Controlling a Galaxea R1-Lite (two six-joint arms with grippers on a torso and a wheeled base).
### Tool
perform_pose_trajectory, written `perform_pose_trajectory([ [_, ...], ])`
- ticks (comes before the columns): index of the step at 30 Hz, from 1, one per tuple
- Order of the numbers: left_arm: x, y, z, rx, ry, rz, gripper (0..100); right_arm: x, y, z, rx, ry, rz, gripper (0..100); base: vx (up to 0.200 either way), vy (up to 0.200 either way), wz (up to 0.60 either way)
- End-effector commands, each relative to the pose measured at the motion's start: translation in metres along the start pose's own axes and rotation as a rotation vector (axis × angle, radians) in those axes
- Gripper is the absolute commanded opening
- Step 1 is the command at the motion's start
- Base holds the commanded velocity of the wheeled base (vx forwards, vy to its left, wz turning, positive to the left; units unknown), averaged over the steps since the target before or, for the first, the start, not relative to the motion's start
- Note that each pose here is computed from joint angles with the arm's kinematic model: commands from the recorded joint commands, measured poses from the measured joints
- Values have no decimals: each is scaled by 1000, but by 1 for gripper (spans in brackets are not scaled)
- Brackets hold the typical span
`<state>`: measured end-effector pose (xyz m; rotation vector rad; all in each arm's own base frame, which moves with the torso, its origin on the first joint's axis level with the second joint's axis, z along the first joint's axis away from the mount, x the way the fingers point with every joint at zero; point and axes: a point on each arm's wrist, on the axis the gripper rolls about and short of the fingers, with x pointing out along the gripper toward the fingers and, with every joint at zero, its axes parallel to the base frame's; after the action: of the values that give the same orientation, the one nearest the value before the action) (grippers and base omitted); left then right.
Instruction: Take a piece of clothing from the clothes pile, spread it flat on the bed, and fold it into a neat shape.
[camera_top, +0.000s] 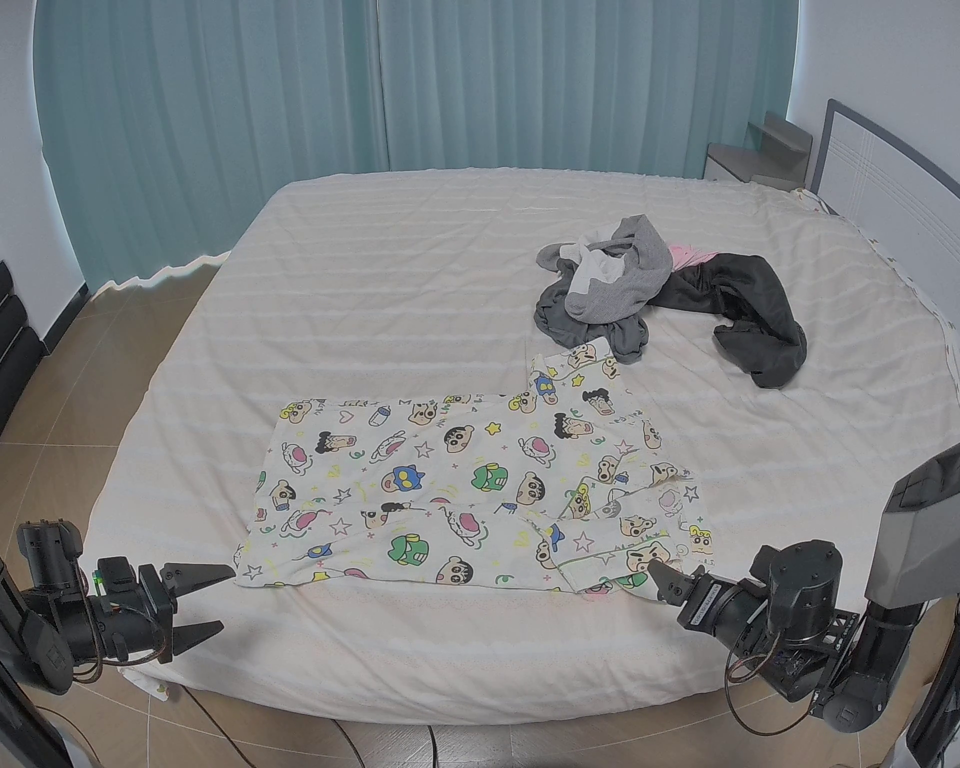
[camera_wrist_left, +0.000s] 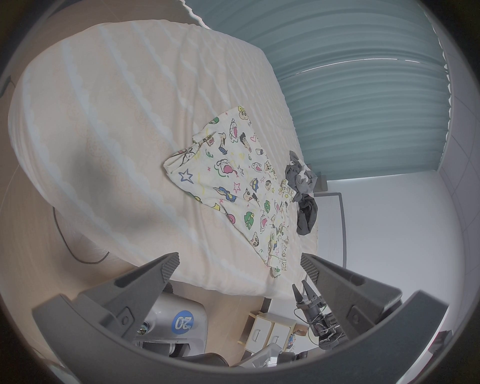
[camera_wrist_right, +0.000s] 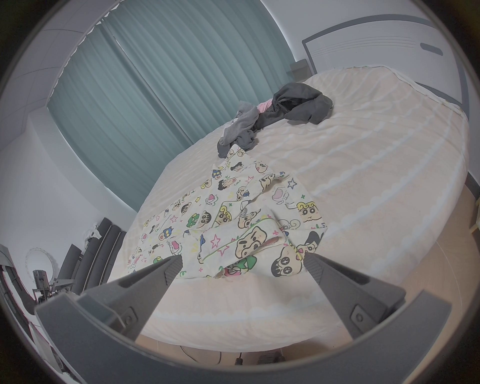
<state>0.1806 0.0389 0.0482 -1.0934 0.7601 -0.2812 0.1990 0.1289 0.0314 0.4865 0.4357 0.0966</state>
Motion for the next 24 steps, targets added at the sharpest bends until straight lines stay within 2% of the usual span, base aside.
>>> perform_pose_trajectory([
  [1,-2,-2,0,14,-1,-12,100,-1,5,0,1,-8,25,100,0,0,0],
  [3,-2,-3,-1,17,6,-20,100,-1,5,0,-4,-12,26,100,0,0,0],
  [24,-1,-2,0,32,10,-20,100,0,4,0,-7,-10,25,100,200,0,0],
])
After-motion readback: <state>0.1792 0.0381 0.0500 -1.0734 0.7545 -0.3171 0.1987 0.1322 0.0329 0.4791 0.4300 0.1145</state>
